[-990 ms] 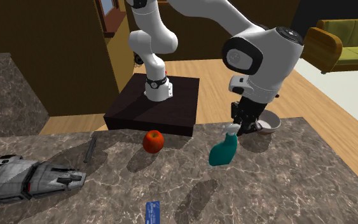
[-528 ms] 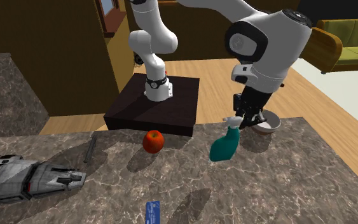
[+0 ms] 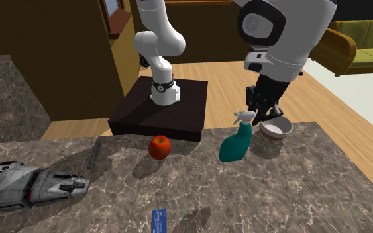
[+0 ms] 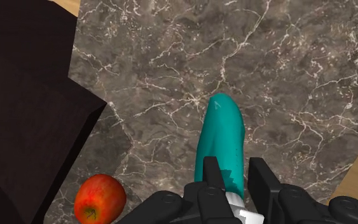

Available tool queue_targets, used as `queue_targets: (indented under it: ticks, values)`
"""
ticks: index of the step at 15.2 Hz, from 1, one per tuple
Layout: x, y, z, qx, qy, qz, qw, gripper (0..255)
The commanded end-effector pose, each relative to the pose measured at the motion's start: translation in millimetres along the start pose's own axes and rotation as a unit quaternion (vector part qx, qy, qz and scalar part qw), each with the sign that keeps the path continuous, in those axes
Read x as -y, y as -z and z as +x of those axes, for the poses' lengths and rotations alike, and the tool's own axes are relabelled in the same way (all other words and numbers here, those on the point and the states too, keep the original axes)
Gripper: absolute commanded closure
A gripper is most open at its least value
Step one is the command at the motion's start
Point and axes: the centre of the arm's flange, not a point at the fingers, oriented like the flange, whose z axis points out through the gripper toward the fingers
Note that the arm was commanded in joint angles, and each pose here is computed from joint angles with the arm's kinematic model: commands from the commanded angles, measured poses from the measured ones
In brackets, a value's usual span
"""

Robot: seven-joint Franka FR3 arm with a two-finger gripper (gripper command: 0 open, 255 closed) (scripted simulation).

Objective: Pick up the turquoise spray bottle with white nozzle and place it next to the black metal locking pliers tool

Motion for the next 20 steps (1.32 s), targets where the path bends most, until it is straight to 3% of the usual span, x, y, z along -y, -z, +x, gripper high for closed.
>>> queue_targets:
  ticks: [1, 20]
  values:
    - [-1, 11, 0, 0.0, 0.0, 0.0, 1.0, 255]
    - [-10, 110, 8, 0.0, 0.0, 0.0, 1.0, 255]
